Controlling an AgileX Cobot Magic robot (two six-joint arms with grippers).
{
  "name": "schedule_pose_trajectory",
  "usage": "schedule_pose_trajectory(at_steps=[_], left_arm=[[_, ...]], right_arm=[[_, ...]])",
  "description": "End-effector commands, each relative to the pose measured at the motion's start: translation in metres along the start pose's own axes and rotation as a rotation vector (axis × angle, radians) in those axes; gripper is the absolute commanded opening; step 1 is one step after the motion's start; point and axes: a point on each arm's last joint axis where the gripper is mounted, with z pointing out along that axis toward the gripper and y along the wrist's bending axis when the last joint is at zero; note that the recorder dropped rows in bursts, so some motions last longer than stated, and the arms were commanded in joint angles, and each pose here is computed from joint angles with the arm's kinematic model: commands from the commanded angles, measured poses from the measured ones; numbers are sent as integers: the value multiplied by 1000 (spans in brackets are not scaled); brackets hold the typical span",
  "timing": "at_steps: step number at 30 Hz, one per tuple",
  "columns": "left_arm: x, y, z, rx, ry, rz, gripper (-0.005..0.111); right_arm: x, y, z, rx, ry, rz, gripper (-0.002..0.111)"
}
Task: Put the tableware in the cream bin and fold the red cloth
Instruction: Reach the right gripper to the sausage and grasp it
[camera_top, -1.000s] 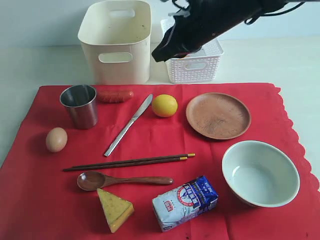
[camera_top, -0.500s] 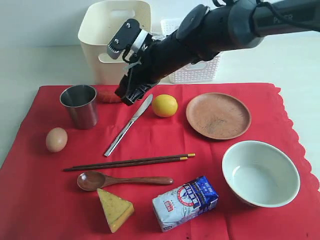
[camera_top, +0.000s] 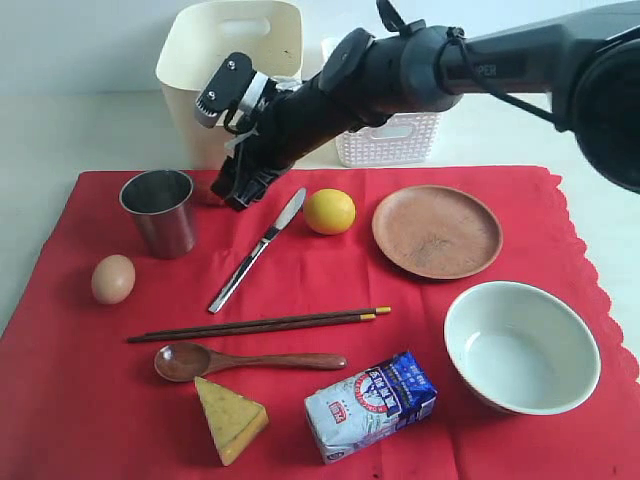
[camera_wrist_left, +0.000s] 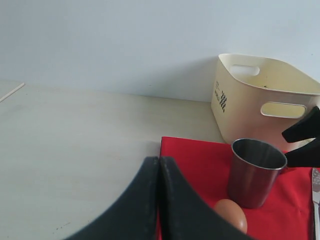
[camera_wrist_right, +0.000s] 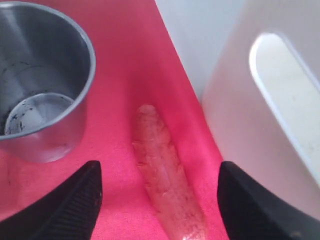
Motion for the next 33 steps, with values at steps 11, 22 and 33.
schedule_pose_trajectory(at_steps=[11,22,33], left_arm=[[-1,0,-1,1,-10,-5,3],[-1,0,-1,1,-10,-5,3],[-1,0,-1,1,-10,-5,3]], right_arm=[[26,-5,30,38,82,-116,59],[29,-7,31,57,108,-232,18],[9,-3,9,0,86,-250,0]])
